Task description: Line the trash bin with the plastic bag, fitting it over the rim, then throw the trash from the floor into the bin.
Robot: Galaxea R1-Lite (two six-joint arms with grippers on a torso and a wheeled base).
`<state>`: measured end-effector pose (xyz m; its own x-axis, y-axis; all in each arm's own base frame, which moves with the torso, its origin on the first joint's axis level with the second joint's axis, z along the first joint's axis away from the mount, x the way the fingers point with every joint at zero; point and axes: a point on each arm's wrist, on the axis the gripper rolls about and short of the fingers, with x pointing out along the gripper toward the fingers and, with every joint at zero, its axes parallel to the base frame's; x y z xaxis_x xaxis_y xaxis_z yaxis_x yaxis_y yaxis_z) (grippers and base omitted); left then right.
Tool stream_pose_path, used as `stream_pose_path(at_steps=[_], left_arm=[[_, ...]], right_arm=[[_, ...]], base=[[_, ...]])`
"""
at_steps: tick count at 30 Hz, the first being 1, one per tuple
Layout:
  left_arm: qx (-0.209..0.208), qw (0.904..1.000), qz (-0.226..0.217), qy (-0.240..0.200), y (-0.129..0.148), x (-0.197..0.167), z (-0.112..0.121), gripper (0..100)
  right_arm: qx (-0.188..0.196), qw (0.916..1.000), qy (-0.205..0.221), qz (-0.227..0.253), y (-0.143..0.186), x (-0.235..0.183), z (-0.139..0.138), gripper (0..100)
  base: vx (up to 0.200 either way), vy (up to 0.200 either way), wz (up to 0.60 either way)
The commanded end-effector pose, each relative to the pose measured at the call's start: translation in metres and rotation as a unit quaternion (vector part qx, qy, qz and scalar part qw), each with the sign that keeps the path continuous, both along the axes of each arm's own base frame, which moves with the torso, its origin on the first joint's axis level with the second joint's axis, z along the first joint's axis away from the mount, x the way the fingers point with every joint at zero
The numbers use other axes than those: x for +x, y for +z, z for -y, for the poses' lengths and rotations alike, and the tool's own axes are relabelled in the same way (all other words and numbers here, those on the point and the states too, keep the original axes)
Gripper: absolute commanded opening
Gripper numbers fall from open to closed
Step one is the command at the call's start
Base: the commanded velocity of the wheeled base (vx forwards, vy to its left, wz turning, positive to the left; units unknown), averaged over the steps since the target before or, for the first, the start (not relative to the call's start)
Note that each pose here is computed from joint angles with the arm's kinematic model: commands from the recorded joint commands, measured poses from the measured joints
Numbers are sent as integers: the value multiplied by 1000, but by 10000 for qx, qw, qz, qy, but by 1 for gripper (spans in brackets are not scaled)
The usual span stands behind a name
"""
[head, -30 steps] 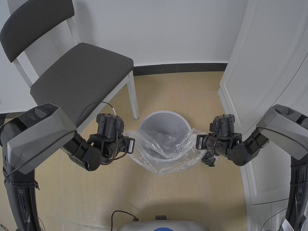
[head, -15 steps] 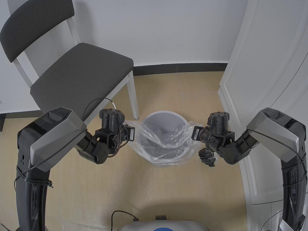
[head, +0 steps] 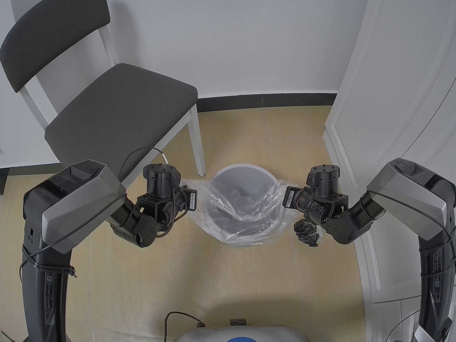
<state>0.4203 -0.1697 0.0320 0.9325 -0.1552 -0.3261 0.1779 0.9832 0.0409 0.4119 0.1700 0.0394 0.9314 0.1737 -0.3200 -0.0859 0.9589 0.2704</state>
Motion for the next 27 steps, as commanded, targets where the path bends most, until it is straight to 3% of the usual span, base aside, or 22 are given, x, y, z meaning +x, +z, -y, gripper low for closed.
stream_pose_path(at_steps=[1,4,7,18,27], left_arm=[[87,9997,-220,-97,-10,-10,-2,0],[10,9982,-376,-465,-14,-20,-3,0],[-118,9972,-248,-692,-10,-23,-4,0],[-139,9979,-180,-610,-13,-16,-8,0],[-102,9983,-256,-520,-24,-10,-13,0]], right_arm=[[-140,9996,31,-249,-18,0,1,0],[-353,9984,68,-441,-24,-4,6,0],[-479,9975,101,-503,-25,-6,8,0],[-1041,9925,191,-616,-37,-11,21,0],[-1220,9892,154,-793,-54,-8,30,0]], base=[[0,0,0],[0,0,0],[0,0,0],[0,0,0],[0,0,0]])
